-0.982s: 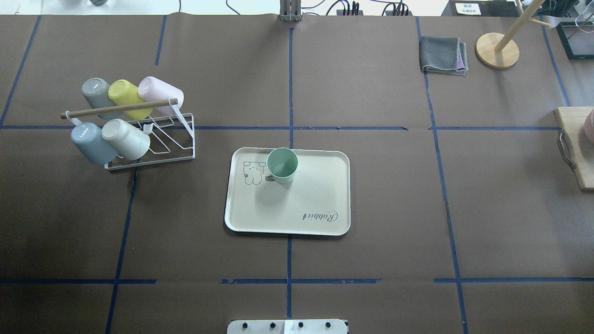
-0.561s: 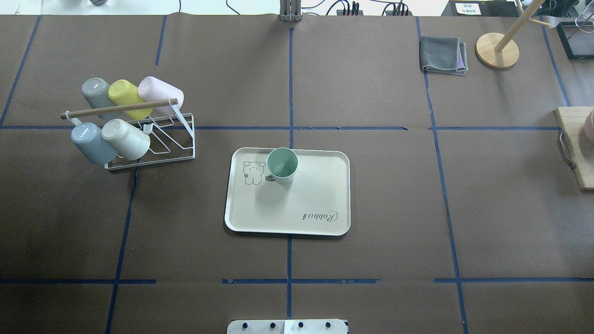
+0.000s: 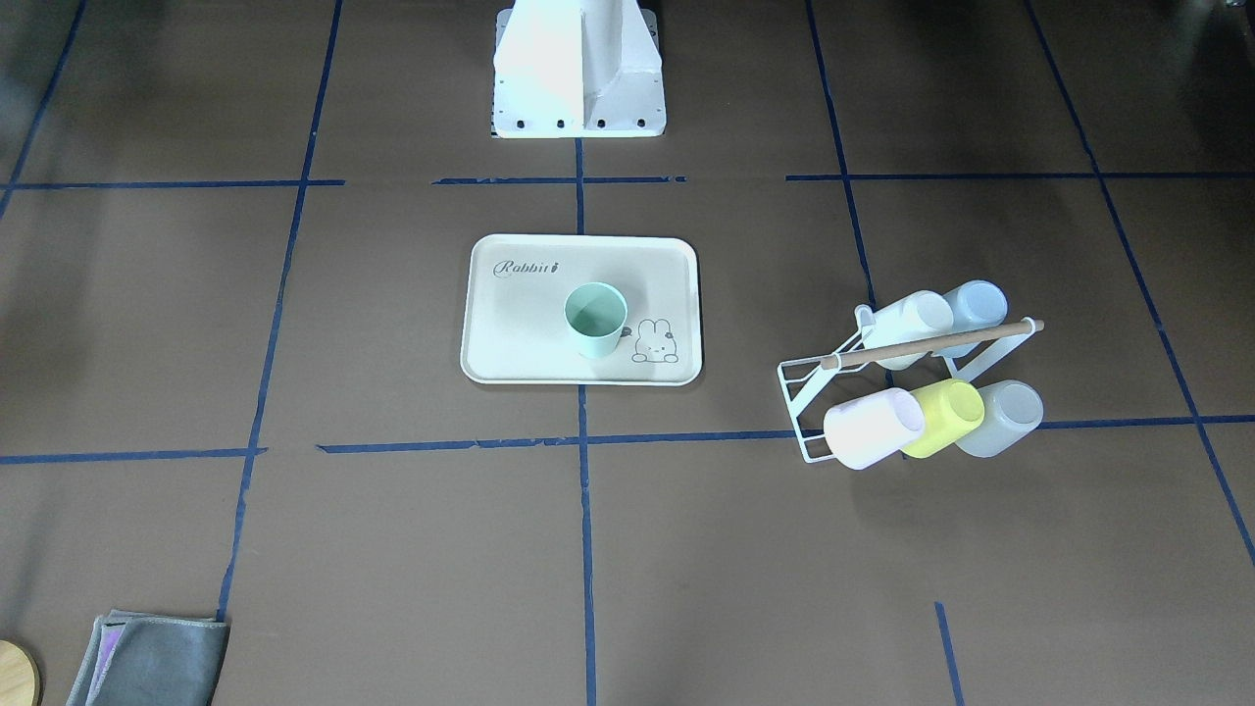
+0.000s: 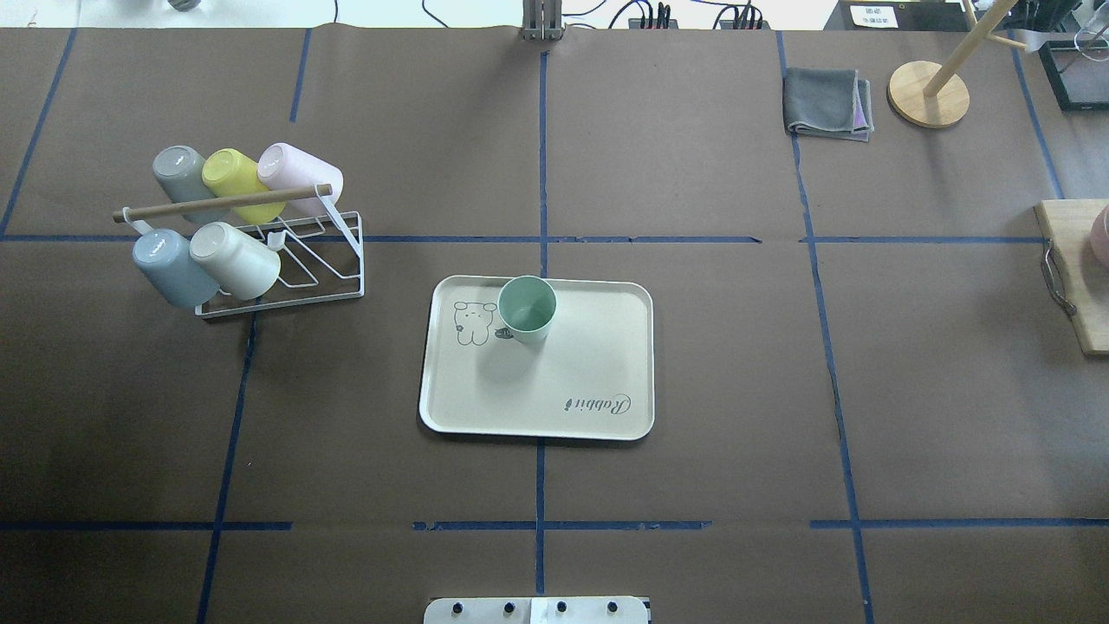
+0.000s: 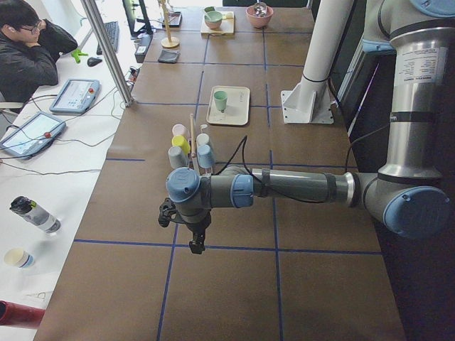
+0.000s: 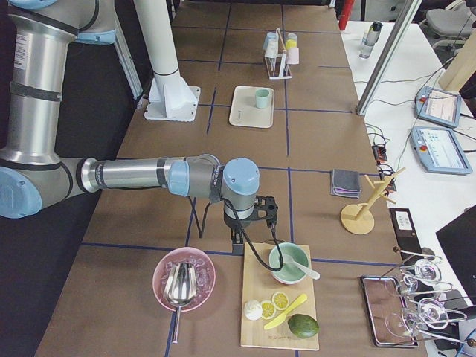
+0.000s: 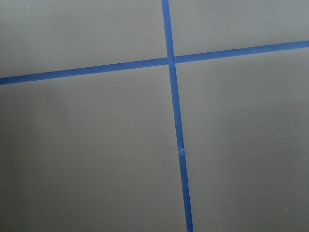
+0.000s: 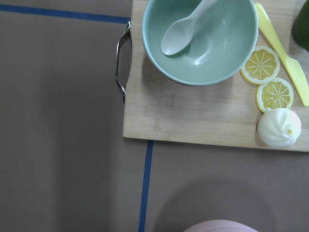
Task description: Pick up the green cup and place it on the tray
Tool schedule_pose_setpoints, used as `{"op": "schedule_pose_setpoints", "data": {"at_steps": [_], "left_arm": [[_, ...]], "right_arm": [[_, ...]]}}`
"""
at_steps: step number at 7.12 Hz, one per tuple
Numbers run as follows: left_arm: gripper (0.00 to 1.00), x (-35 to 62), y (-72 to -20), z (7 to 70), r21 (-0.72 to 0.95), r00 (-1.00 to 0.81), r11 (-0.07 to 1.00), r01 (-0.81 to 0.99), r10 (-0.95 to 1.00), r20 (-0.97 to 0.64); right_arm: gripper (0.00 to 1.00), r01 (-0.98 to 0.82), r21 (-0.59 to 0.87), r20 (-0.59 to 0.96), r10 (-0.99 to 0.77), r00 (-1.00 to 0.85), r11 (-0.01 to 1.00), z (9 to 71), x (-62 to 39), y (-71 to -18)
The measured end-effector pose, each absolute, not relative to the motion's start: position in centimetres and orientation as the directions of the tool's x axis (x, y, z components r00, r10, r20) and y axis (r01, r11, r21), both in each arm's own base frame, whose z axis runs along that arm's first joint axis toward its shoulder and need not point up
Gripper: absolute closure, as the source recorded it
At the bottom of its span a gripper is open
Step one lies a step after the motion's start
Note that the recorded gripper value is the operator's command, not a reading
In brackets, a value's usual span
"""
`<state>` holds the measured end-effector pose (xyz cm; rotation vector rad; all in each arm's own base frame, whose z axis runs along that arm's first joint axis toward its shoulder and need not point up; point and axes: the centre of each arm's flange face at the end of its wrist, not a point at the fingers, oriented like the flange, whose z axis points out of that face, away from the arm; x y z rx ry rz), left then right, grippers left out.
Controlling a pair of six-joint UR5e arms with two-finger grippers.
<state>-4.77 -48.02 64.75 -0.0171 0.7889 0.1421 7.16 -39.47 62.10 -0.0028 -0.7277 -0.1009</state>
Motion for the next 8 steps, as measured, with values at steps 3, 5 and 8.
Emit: {"op": "schedule_pose_setpoints", "data": {"at_steps": [3, 5, 8], "left_arm": [[0.0, -4.77, -48.02, 64.72, 0.038, 0.695, 0.99, -0.134, 0.121, -0.709], [0.0, -4.76, -47.89, 64.82, 0.036, 0.694, 0.99, -0.134, 0.119, -0.71], [0.0, -4.77, -47.48, 65.17, 0.03, 0.693, 0.99, -0.134, 0.115, -0.711]], "right_arm": [[0.0, 0.094, 0.031, 0.664, -0.091, 0.742, 0.995, 62.14, 7.13, -39.42], [0.0, 0.096, 0.031, 0.665, -0.092, 0.742, 0.995, 62.14, 7.05, -39.43], [0.0, 0.094, 0.023, 0.666, -0.085, 0.741, 0.995, 62.14, 6.71, -39.49]]}}
